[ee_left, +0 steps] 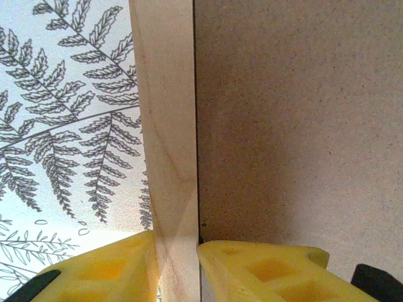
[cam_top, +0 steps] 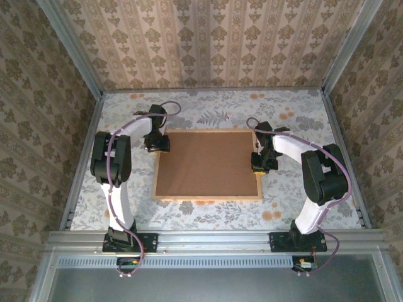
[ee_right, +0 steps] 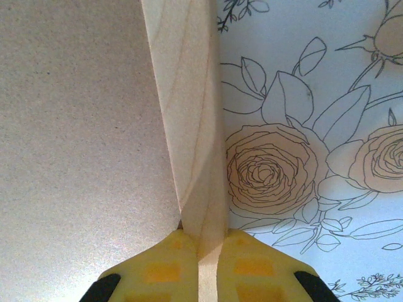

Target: Put the photo into the frame

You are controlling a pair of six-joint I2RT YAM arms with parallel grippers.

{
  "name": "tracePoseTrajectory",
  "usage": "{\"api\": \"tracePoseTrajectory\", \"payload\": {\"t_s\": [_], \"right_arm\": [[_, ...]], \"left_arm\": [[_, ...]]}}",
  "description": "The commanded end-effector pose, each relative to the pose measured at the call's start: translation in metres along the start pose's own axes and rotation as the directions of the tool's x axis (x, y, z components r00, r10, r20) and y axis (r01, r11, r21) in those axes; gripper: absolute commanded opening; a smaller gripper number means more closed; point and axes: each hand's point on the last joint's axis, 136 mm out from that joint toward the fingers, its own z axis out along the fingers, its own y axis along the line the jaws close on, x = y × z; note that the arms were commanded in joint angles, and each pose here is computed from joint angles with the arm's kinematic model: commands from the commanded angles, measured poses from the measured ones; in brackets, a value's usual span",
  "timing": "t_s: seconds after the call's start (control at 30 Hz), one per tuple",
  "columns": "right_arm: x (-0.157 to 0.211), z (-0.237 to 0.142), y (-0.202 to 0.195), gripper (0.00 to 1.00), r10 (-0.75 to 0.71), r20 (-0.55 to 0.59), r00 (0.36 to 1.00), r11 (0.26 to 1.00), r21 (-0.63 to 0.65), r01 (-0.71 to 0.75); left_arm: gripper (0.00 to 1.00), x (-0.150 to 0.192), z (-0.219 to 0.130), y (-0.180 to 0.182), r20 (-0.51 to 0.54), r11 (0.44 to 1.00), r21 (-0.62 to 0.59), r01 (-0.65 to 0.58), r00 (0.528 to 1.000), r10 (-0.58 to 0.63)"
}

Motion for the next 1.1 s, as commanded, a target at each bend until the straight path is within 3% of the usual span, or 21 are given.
{"api": "tracePoseTrajectory", "payload": {"t_s": [0.0, 0.2, 0.5, 1.07], "right_arm": [[-0.007, 0.014, 0.004, 0.09, -0.018, 0.009, 1.000, 1.000, 0.005, 0.018], [-0.008, 0.015, 0.005, 0.09, -0.018, 0.010, 1.000, 1.000, 0.001, 0.018], [-0.009, 0.014, 0.005, 0.08, -0.019, 0.008, 1.000, 1.000, 0.004, 0.019], [-0.009, 0.012, 0.005, 0.08, -0.020, 0.012, 1.000, 1.000, 0.003, 0.020]], "left_arm": [[0.44, 0.028, 0.027, -0.045, -0.136, 0.984, 0.178, 0.011, 0.991, 0.013], [0.46, 0.024, 0.027, -0.048, -0.128, 0.984, 0.177, 0.017, 0.992, 0.006], [0.45, 0.030, 0.021, -0.032, -0.127, 0.992, 0.045, -0.118, 0.984, 0.123], [0.48, 0.035, 0.024, -0.030, -0.144, 0.979, 0.079, -0.187, 0.970, 0.197]]}}
